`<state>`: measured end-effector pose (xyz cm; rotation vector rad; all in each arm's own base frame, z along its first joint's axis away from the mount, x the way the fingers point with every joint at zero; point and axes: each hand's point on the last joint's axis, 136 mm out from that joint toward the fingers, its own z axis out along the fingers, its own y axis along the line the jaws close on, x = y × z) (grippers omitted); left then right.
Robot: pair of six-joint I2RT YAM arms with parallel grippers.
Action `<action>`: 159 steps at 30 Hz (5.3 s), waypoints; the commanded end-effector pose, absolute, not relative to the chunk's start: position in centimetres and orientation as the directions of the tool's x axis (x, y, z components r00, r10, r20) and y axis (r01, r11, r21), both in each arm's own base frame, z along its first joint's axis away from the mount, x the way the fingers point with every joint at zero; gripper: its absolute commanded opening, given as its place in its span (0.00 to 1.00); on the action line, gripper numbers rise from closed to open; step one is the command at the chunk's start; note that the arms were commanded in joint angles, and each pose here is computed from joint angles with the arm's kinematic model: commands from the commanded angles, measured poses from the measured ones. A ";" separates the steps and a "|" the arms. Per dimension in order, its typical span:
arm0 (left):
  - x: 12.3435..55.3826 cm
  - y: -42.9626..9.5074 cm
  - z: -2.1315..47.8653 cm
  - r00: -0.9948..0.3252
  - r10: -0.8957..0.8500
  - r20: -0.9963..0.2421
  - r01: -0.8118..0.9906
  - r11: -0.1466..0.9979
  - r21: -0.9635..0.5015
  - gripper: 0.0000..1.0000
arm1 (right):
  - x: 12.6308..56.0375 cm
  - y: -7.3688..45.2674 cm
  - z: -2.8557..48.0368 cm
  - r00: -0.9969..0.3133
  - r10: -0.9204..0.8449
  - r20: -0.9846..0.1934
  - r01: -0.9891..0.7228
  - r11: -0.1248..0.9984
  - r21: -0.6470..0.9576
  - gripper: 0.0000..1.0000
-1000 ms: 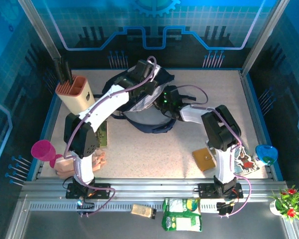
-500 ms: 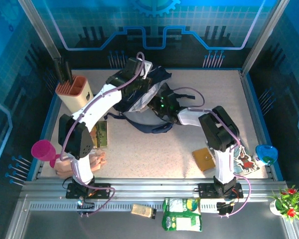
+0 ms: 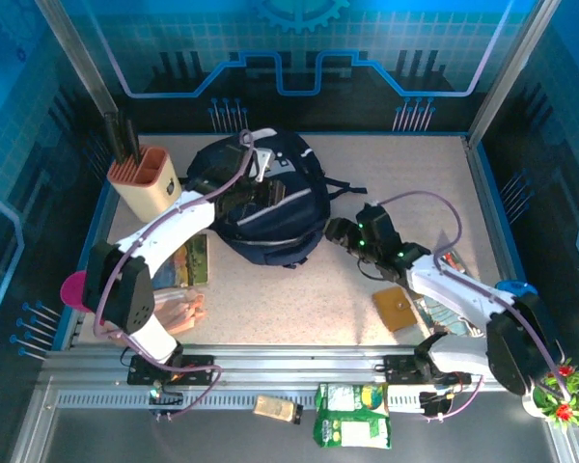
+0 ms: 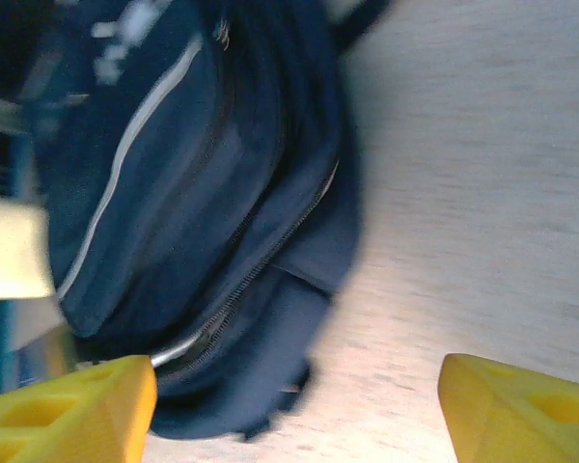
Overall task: Pack the student bag
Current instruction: Close the student bag at the top-center of the table, then move the book to the middle-right of the table, then pick up the book from the middle-right of the table.
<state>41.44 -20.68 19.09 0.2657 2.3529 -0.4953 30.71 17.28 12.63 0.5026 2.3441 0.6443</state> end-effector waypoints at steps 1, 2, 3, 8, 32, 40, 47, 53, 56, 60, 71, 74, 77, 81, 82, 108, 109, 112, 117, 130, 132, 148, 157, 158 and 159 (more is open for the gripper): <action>40.2 -21.7 20.4 -0.736 -0.029 -0.676 0.333 0.854 -0.399 0.60 | 27.4 10.2 9.7 -0.727 0.429 -0.536 0.341 0.903 0.260 0.81; 39.9 -21.8 20.5 -0.737 -0.038 -0.675 0.334 0.847 -0.412 0.64 | 27.1 8.9 9.4 -0.726 0.434 -0.533 0.371 0.900 0.226 0.83; 39.8 -21.9 20.6 -0.737 -0.045 -0.675 0.335 0.842 -0.423 0.69 | 26.8 7.7 9.1 -0.729 0.442 -0.523 0.397 0.895 0.203 0.84; 39.9 -22.0 21.4 -0.718 -0.069 -0.692 0.342 0.831 -0.438 0.86 | 25.9 3.4 6.8 -0.736 0.530 -0.421 0.521 0.841 0.149 0.85; 39.5 -25.9 20.8 -0.746 -0.002 -0.666 0.401 0.797 -0.452 0.99 | 34.1 3.7 0.8 -0.718 0.674 -0.177 0.617 0.733 0.286 0.84; 39.5 -29.3 19.5 -0.818 -0.038 -0.574 0.346 0.764 -0.544 0.99 | 44.4 6.1 3.2 -0.704 0.667 -0.245 0.515 0.717 0.469 0.78; 38.2 -34.0 17.9 -0.885 -0.035 -0.465 0.296 0.727 -0.619 0.99 | 40.9 0.2 7.8 -0.668 0.588 -0.456 0.534 0.805 0.256 0.83; 37.7 -38.6 16.4 -0.917 -0.048 -0.396 0.263 0.672 -0.692 0.99 | 36.1 -4.1 6.7 -0.653 0.633 -0.416 0.586 0.770 0.253 0.87; 37.5 -40.5 15.6 -0.925 -0.036 -0.377 0.258 0.668 -0.698 0.99 | 34.8 -5.0 5.1 -0.651 0.670 -0.355 0.611 0.741 0.278 0.88; 37.0 -42.7 14.3 -0.936 -0.027 -0.351 0.250 0.652 -0.716 0.99 | 34.1 -5.1 3.9 -0.670 0.674 -0.311 0.614 0.738 0.279 0.88; 36.6 -45.1 10.0 -0.970 0.028 -0.243 0.198 0.670 -0.716 0.81 | 31.3 -1.9 1.0 -0.677 0.731 -0.091 0.667 0.661 0.343 0.85; 36.8 -45.3 8.9 -0.974 0.037 -0.224 0.188 0.684 -0.705 0.77 | 30.7 0.6 1.2 -0.690 0.723 -0.033 0.649 0.638 0.415 0.83; 37.1 -45.3 7.9 -0.976 0.041 -0.214 0.180 0.705 -0.686 0.73 | 30.0 3.2 2.0 -0.726 0.687 -0.023 0.608 0.658 0.445 0.82; 37.4 -44.9 6.6 -0.975 0.043 -0.217 0.176 0.749 -0.639 0.66 | 29.9 2.8 3.5 -0.737 0.672 -0.071 0.587 0.689 0.425 0.80; 37.4 -44.8 6.2 -0.975 0.044 -0.217 0.174 0.758 -0.629 0.64 | 30.3 2.2 4.2 -0.737 0.667 -0.108 0.577 0.704 0.414 0.80; 37.5 -46.5 2.4 -0.992 0.024 -0.124 0.097 0.777 -0.623 0.51 | 33.5 0.8 2.2 -0.814 0.570 -0.110 0.500 0.786 0.364 0.75; 37.4 -46.6 2.3 -0.993 0.026 -0.117 0.094 0.774 -0.626 0.51 | 33.4 0.8 2.0 -0.813 0.573 -0.103 0.505 0.781 0.367 0.75; 37.2 -46.9 2.2 -0.995 0.027 -0.098 0.083 0.765 -0.639 0.51 | 33.1 1.2 1.5 -0.809 0.582 -0.081 0.511 0.766 0.390 0.75; 36.9 -47.4 2.3 -0.997 0.037 -0.073 0.076 0.745 -0.663 0.51 | 32.4 1.7 0.6 -0.802 0.595 -0.042 0.530 0.743 0.409 0.75; 36.7 -49.6 8.8 -0.983 0.107 -0.150 0.185 0.559 -0.808 0.42 | 32.1 2.3 0.2 -0.784 0.621 -0.004 0.542 0.687 0.485 0.74; 36.5 -49.6 7.9 -0.986 0.111 -0.124 0.165 0.565 -0.808 0.37 | 32.1 2.5 0.2 -0.784 0.620 -0.004 0.536 0.681 0.499 0.74; 36.2 -48.9 8.5 -0.977 0.118 -0.179 0.214 0.605 -0.767 0.04 | 31.9 2.5 1.1 -0.778 0.627 -0.040 0.512 0.670 0.537 0.72; 38.0 -45.1 15.3 -0.921 0.068 -0.384 0.338 0.627 -0.701 0.00 | 33.7 3.1 7.3 -0.737 0.633 -0.237 0.331 0.644 0.690 0.76; 38.2 -44.4 16.0 -0.914 0.055 -0.402 0.343 0.632 -0.695 0.00 | 33.8 3.3 8.1 -0.730 0.633 -0.260 0.301 0.638 0.708 0.77; 38.6 -43.5 16.9 -0.906 0.036 -0.422 0.346 0.637 -0.689 0.00 | 34.0 3.5 9.0 -0.719 0.635 -0.282 0.268 0.628 0.730 0.78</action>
